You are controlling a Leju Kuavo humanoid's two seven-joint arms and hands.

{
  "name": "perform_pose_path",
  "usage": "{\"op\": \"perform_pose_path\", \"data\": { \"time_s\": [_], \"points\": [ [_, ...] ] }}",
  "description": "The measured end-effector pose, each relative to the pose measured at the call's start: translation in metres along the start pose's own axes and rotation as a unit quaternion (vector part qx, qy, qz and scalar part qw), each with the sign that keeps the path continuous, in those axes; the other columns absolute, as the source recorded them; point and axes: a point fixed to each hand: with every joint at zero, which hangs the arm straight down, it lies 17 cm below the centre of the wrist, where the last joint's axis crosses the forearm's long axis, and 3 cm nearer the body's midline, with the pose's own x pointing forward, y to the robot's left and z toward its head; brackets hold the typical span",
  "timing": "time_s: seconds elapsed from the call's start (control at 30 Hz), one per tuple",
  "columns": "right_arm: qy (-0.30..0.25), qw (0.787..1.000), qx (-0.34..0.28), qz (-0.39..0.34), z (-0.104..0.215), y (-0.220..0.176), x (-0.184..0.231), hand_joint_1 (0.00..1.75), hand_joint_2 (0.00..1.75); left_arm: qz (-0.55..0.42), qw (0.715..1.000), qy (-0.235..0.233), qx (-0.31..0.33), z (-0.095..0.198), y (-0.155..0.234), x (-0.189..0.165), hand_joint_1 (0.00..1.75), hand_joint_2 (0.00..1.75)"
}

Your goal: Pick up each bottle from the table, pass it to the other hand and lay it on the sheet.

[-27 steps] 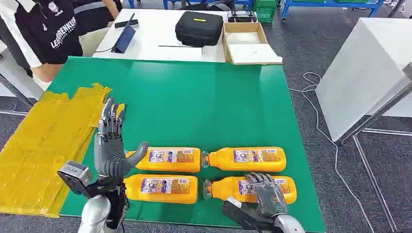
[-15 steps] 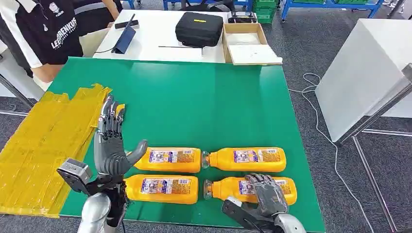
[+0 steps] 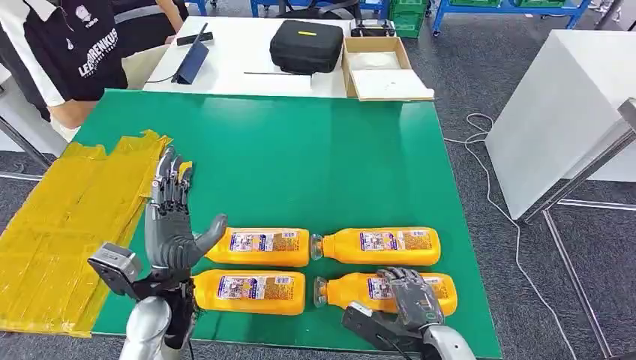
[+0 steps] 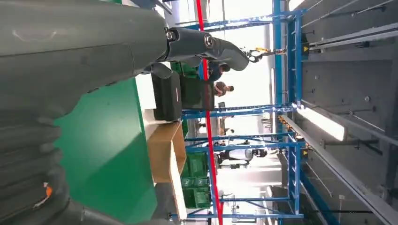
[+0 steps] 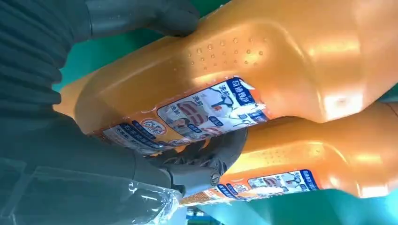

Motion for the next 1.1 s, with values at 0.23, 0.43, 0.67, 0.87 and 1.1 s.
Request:
{"op": "perform_pose_path", "data": {
  "time_s": [0.23, 0.43, 0.67, 0.87, 1.1],
  "points": [
    [0.0, 1.0, 0.004, 0.005, 0.0, 0.001, -0.001, 1.75, 1.75, 0.001, 1.0, 0.002, 0.0, -0.001, 0.0, -0.003, 0.0, 1.75],
    [0.001, 1.0, 0.005, 0.005, 0.0, 0.001, -0.001, 1.75, 1.75, 0.001, 1.0, 0.002, 0.0, -0.002, 0.0, -0.003, 0.0, 1.75],
    [0.004, 1.0, 0.01, 0.005, 0.0, 0.002, -0.003, 1.75, 1.75, 0.002, 1.0, 0.0, 0.001, -0.003, 0.0, -0.002, 0.0, 1.75],
    [0.001, 1.0, -0.002, 0.006, 0.006, -0.006, 0.004, 1.75, 1.75, 0.005, 1.0, 0.003, 0.001, -0.003, 0.001, -0.004, 0.0, 1.75],
    [-0.02, 0.999, -0.036, 0.013, 0.032, -0.03, 0.033, 1.75, 1.75, 0.015, 1.0, 0.006, -0.004, -0.003, -0.001, -0.005, 0.0, 1.75]
  ]
}}
